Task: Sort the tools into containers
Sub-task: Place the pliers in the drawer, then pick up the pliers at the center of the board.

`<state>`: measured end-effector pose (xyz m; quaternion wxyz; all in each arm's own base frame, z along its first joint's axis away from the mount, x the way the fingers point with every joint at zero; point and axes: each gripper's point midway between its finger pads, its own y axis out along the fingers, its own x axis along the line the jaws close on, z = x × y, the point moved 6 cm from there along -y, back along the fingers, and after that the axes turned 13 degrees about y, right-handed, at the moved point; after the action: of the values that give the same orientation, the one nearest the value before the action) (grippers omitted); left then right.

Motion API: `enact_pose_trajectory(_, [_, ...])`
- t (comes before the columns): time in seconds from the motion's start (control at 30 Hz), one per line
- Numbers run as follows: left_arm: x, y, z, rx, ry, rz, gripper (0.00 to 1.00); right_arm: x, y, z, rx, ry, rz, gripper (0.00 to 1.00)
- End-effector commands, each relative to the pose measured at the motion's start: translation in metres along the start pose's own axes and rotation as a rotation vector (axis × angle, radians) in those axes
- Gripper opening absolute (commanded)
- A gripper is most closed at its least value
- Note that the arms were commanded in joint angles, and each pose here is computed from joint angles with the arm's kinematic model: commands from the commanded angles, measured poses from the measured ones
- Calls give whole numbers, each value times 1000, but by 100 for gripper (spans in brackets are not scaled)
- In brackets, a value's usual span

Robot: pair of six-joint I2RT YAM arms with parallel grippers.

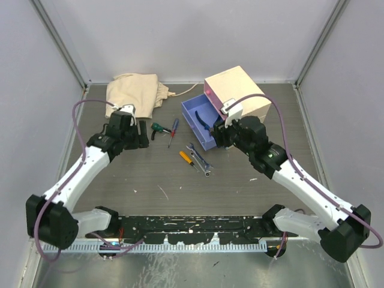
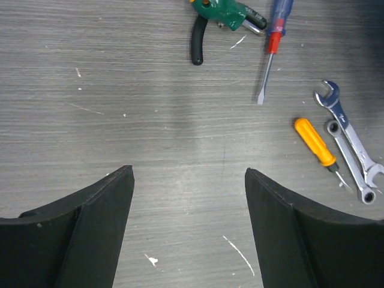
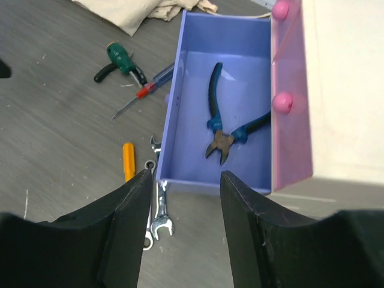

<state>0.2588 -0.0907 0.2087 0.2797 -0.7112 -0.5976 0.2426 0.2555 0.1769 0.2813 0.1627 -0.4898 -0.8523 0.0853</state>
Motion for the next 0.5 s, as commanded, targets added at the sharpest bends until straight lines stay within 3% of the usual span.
enact_pose_trajectory(0.0, [-5,32,-27,-45,-55,-18,73,4,-20,8,-25,100,-40,54])
enact_pose_trajectory(0.47, [-11,138,-43,88,41,-79,53,-5,-37,56,31,154,-29,53])
